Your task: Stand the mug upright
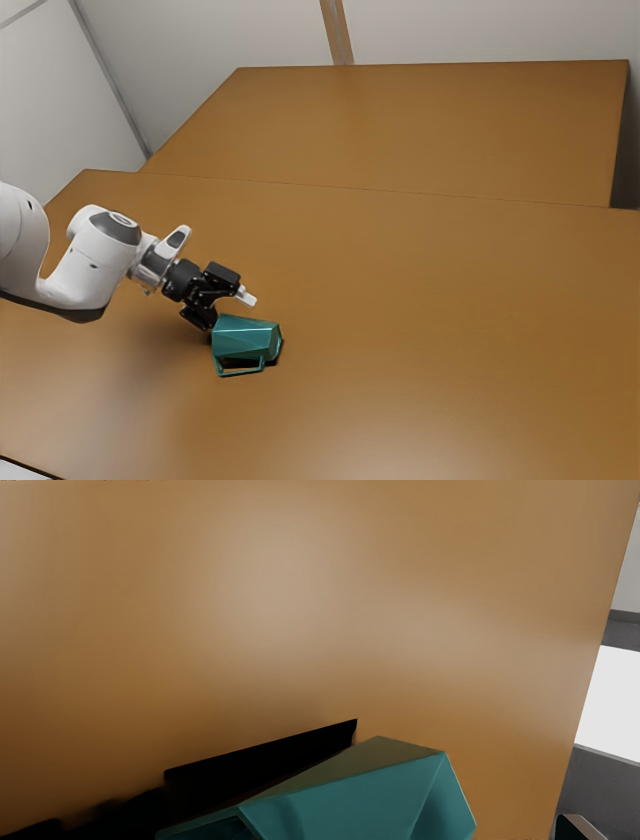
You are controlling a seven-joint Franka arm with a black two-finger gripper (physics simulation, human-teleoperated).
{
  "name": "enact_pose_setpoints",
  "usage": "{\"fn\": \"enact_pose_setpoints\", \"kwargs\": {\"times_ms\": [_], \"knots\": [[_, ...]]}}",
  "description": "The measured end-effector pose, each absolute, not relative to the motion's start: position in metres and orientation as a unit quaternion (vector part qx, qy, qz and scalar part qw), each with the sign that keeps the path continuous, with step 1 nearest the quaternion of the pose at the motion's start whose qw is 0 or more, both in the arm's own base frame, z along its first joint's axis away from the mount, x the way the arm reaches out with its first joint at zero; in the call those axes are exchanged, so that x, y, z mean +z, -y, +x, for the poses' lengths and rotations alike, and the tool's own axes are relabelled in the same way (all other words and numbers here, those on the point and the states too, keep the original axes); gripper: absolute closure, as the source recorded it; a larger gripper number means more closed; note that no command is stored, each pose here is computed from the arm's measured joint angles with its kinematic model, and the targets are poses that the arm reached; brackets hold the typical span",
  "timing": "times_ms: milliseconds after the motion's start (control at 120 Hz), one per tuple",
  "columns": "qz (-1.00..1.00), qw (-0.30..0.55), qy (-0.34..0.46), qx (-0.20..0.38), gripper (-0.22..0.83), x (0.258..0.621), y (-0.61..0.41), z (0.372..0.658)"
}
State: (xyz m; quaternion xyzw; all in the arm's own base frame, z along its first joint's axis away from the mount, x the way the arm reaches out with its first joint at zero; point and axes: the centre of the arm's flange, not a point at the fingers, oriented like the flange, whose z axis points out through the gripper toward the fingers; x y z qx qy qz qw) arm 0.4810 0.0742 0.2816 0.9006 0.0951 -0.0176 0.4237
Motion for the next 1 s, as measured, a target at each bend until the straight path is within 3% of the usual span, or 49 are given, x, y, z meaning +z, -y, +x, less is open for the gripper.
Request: {"fn": "enact_pose_setpoints", "kwargs": {"times_ms": [208,425,567,725,1000], "knots": [[0.899,0.43,-0.085,-0.015,0.03,0.289,-0.069,0.477],[0.898,0.433,-0.078,-0.011,0.49,0.295,-0.066,0.475],[0.898,0.434,-0.072,-0.009,0.66,0.298,-0.063,0.475],[0.899,0.434,-0.06,-0.004,0.73,0.308,-0.056,0.477],[0.907,0.419,-0.024,0.007,0.77,0.334,-0.039,0.483]]}}
